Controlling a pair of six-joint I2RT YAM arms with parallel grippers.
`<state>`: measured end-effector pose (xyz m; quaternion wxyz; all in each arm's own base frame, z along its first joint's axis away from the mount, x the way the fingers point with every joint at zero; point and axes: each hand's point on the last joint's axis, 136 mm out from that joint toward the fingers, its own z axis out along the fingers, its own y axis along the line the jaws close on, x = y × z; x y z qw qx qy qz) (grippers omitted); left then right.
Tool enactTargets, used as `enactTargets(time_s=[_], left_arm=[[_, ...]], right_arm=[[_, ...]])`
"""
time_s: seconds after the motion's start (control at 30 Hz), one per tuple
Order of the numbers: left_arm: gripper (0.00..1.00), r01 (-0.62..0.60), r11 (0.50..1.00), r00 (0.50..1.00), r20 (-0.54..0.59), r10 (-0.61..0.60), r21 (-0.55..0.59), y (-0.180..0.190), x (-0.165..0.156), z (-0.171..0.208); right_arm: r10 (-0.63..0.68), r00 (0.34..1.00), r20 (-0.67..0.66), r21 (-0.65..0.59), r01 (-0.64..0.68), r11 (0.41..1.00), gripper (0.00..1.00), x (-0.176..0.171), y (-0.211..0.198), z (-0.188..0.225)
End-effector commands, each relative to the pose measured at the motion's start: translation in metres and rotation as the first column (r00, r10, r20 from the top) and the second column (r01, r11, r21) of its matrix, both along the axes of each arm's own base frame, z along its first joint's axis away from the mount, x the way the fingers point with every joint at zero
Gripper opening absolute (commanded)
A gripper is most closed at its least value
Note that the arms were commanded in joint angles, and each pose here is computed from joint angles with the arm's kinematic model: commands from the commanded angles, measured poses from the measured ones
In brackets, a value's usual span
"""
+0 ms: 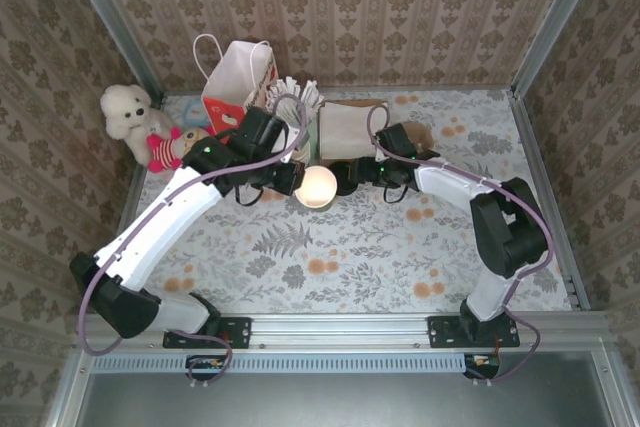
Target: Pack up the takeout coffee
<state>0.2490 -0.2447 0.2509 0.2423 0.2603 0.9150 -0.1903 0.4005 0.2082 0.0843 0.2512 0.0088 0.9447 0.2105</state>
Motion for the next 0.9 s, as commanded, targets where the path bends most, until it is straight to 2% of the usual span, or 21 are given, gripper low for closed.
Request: enactTargets(time_s=[0.0, 0.17, 0.3, 0.53, 0.87], left_arm=[[0.0, 0.017, 0.998, 1.0, -0.005, -0.017, 0.065, -0.001, 0.005, -0.033], [0.0, 0.029, 1.0, 0.999, -0.013, -0.029, -0.006, -0.018, 0.007, -0.056], [0.0, 0.022, 1.0, 1.0, -0.019, -0.022, 0.0, -0.021, 0.01, -0.067], [0.0, 0.043, 0.998, 0.997, -0.067, -0.04, 0.049, -0.022, 0.006, -0.089], [0.01, 0.038, 0.999, 0.996, -0.086, -0.035, 0.029, -0.03, 0.007, -0.098]], right_arm=[[0.079, 0.994, 0.081, -0.072, -0.073, 0.995, 0.62, 0.014, 0.009, 0.003], [0.118, 0.991, 0.068, -0.13, -0.109, 0.985, 0.52, 0.018, 0.014, -0.012], [0.082, 0.995, 0.049, -0.223, -0.069, 0.972, 0.48, 0.023, 0.005, -0.023], [0.099, 0.995, 0.026, -0.233, -0.09, 0.968, 0.41, 0.026, 0.013, -0.03], [0.091, 0.995, 0.041, -0.255, -0.078, 0.964, 0.3, 0.031, 0.019, -0.03]])
